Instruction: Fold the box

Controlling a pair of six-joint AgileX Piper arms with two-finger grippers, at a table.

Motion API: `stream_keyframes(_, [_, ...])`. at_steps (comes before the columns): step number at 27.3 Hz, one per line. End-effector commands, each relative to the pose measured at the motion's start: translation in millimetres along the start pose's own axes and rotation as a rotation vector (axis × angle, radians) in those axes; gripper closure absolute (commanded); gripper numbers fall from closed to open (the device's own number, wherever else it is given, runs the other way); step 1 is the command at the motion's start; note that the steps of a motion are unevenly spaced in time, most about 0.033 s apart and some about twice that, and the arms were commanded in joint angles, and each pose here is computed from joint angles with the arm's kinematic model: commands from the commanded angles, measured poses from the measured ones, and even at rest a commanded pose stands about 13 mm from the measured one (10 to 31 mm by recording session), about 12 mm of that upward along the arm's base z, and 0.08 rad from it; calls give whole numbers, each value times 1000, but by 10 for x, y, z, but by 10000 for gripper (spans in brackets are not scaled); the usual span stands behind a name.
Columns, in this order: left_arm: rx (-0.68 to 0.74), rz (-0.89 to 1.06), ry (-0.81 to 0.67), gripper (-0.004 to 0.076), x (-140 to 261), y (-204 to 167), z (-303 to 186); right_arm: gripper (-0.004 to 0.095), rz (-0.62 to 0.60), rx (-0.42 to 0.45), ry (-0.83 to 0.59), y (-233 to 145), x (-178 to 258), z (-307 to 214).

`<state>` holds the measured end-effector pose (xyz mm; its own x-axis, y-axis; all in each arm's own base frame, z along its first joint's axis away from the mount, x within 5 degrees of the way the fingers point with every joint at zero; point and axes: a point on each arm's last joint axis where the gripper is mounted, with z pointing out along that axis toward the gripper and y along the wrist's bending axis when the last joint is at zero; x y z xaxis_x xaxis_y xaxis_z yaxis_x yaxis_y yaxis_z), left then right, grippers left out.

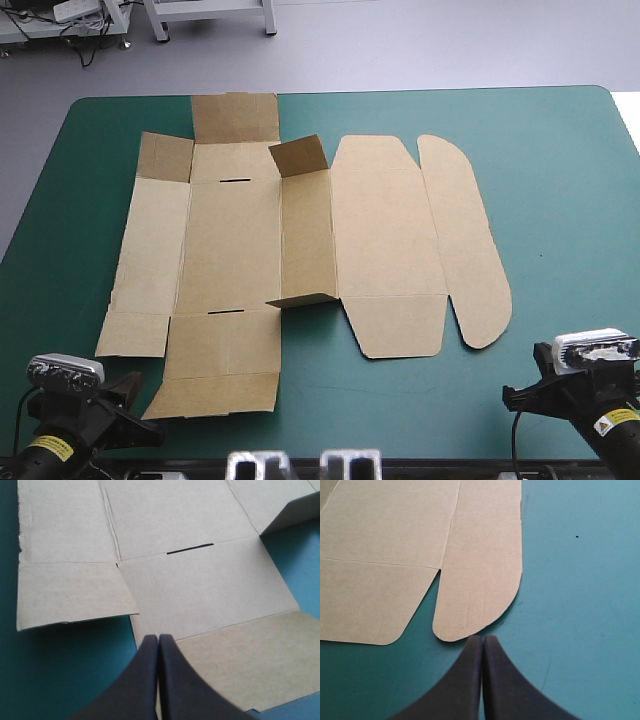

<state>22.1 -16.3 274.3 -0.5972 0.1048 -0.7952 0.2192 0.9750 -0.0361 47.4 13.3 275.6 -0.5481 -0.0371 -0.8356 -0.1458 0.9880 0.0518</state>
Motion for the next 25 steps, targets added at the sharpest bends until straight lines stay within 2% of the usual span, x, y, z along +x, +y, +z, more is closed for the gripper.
stream_keyframes(1, [5, -6, -81, 733, -114, -5, -41, 921, -18, 0, -76, 8, -146, -79])
stream_keyframes(7, [6, -8, -95, 733, -129, -6, -46, 921, -19, -10, -28, 20, -119, -104])
stream_keyframes(25, [-10, -2, -129, 733, -202, 5, -94, 921, -19, -11, -25, 21, -117, -104])
